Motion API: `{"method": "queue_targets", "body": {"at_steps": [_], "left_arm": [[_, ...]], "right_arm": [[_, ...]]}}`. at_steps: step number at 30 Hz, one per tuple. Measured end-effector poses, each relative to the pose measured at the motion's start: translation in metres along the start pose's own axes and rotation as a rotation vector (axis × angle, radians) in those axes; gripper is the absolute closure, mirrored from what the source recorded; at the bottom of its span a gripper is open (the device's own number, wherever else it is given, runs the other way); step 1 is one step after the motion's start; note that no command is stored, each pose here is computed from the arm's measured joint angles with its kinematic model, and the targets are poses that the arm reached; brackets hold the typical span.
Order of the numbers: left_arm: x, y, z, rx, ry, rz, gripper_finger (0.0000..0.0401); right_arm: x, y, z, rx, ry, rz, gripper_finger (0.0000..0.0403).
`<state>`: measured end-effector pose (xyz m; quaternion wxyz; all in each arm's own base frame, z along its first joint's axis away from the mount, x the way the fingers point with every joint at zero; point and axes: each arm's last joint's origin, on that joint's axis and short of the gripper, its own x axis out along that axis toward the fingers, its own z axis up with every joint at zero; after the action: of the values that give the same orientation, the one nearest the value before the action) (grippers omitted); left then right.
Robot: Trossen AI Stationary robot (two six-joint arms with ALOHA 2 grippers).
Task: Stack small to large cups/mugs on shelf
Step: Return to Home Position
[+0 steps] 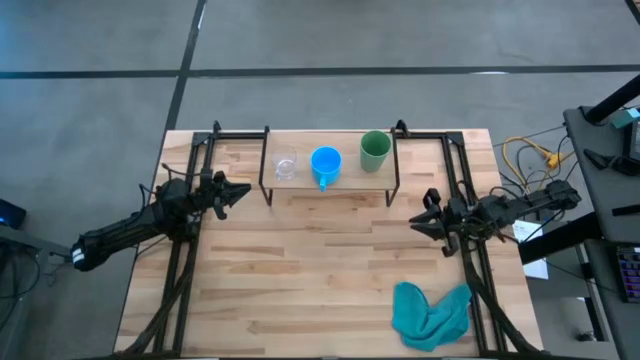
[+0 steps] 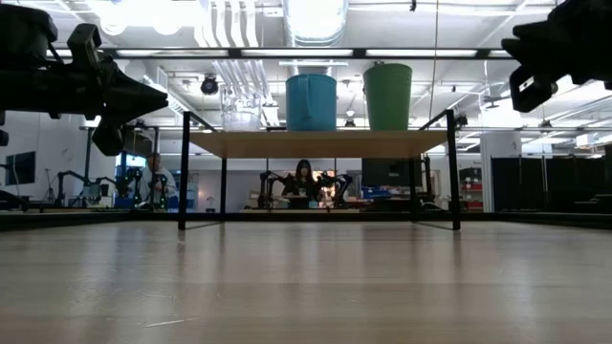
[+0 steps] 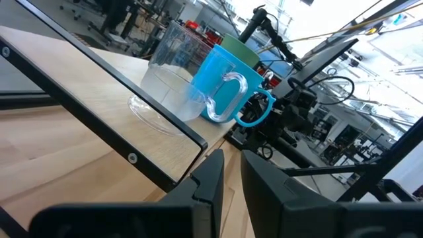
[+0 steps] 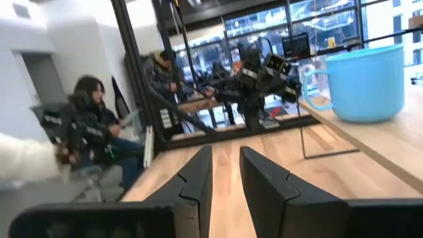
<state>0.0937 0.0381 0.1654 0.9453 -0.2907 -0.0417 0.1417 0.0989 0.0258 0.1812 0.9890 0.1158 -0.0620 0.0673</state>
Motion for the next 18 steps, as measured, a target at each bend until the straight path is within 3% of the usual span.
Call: {"method": "queue_targets", "body": {"at_steps": [18], "left_arm": [[0.000, 0.000, 0.000, 0.000, 0.000, 0.000, 0.0362]], "right_arm": [[-0.002, -0.004, -0.019, -0.058, 0.194, -0.036, 0.0330]]}}
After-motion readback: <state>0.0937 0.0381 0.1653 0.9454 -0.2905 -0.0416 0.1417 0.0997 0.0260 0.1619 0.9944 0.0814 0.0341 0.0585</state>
